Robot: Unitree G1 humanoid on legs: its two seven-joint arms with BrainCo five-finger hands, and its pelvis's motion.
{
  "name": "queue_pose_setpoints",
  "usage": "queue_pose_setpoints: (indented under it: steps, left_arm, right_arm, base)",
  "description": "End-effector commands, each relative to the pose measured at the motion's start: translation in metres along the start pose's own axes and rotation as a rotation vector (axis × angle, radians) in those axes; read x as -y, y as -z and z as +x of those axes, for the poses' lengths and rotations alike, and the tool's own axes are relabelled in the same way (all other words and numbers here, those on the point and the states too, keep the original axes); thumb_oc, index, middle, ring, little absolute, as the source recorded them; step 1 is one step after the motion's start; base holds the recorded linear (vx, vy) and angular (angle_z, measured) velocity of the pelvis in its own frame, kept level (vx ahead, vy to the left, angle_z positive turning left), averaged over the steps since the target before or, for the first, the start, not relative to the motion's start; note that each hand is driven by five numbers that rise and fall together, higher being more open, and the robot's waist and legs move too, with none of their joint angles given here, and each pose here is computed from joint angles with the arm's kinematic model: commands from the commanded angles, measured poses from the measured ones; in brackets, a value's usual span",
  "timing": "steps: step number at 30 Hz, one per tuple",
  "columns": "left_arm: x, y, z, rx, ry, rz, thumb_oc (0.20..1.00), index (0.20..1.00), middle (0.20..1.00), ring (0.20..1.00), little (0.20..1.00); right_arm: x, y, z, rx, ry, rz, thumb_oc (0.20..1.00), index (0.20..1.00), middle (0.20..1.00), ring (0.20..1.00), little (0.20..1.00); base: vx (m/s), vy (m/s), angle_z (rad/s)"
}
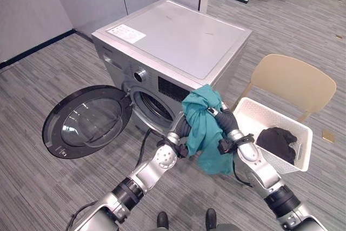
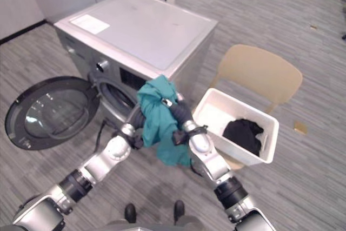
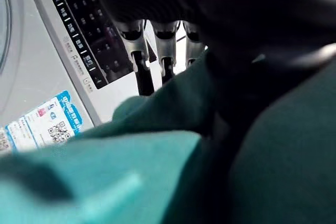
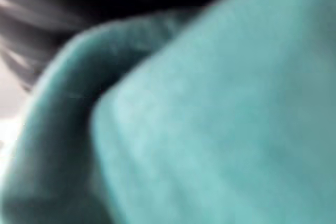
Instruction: Grab the laundry basket,head to the washer,open it,put in the laundry and shut it.
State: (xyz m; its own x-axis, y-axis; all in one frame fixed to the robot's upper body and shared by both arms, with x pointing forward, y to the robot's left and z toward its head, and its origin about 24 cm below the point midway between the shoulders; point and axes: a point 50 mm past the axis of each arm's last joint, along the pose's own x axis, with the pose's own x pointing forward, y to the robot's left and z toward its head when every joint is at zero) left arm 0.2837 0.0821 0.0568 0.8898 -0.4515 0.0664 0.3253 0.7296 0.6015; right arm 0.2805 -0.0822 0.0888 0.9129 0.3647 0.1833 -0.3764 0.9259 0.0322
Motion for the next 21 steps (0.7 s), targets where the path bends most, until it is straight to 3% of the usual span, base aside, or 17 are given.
queue_pose_setpoints:
  steps: [1, 10, 13, 21]
  left_arm:
    - [-0.003, -0.006, 0.009, 0.029, -0.068, -0.084, 0.200, 0.200, 0.200, 0.200, 0.200]
    - [-0.014, 0.032, -0.020, -0.143, -0.155, -0.217, 0.200, 0.200, 0.200, 0.200, 0.200]
    - [-0.016, 0.058, -0.045, -0.271, -0.215, -0.334, 0.200, 0.200, 0.200, 0.200, 0.200]
    - [-0.022, 0.092, -0.085, -0.433, -0.308, -0.431, 0.200, 0.200, 0.200, 0.200, 0.200]
  right_arm:
    - [-0.012, -0.007, 0.001, 0.052, -0.069, 0.062, 1.000, 1.000, 1.000, 1.000, 1.000]
    - [0.028, 0.008, -0.025, -0.031, 0.074, -0.078, 1.000, 1.000, 1.000, 1.000, 1.000]
    - [0.059, 0.016, -0.047, -0.095, 0.198, -0.207, 1.000, 1.000, 1.000, 1.000, 1.000]
    - [0.096, 0.053, -0.097, -0.336, 0.343, -0.291, 1.000, 1.000, 1.000, 1.000, 1.000]
  base:
    - [0.02, -0.013, -0.11]
    - [0.01, -0.007, -0.03]
    - [0.02, -0.038, -0.03]
    - [0.00, 0.000, 0.00]
